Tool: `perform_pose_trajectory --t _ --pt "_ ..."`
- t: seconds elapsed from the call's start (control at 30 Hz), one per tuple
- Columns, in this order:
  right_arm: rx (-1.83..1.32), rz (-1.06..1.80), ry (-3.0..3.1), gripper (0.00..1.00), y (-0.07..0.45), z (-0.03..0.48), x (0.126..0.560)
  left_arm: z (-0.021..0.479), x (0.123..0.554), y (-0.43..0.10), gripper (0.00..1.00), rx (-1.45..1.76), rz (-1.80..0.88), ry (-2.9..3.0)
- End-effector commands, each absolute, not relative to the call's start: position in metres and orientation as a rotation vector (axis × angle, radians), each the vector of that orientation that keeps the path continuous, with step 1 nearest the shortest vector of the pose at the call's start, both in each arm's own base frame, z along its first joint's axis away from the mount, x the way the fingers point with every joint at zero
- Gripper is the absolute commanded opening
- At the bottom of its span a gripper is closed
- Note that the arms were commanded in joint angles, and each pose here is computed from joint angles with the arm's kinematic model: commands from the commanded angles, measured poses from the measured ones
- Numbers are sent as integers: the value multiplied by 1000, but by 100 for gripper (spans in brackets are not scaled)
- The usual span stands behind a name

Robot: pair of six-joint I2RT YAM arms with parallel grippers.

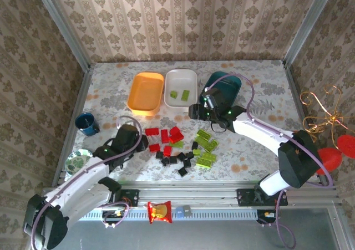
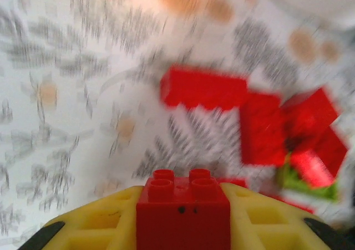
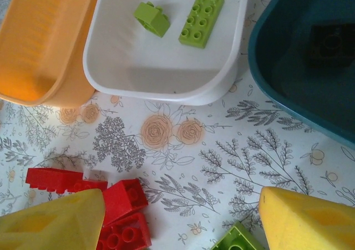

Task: Sort the legos into containers by color
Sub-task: Pick up the lego from the bottom-left of the table, then place the lego in the container.

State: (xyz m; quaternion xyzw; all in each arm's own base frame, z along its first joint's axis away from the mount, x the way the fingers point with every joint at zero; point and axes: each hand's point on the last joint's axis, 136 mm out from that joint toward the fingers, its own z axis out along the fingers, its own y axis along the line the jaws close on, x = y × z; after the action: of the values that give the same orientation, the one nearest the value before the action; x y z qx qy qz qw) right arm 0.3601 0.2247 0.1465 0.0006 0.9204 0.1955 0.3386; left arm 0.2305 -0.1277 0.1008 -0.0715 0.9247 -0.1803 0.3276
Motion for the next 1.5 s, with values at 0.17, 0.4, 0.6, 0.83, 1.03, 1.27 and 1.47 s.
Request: perform_pose_trajectory --t 0.17,0.4,0.6,0.83,1.03,1.27,1.47 --pt "67 481 2404 75 210 140 349 178 351 -139 25 -215 -433 2186" --pt "80 452 2414 75 192 139 328 187 430 -133 25 -243 -313 2172" --pt "93 430 2410 75 177 139 310 154 468 -130 28 -237 -254 2269" --pt "108 411 2404 77 163 144 296 156 480 -135 58 -219 -251 2288" --pt "136 389 2395 78 152 143 288 220 451 -152 72 -219 -450 2131" --pt "137 393 2439 76 152 120 283 254 371 -201 81 0 -623 2048" --pt "48 446 2504 73 171 97 285 226 306 -204 96 81 -703 2053"
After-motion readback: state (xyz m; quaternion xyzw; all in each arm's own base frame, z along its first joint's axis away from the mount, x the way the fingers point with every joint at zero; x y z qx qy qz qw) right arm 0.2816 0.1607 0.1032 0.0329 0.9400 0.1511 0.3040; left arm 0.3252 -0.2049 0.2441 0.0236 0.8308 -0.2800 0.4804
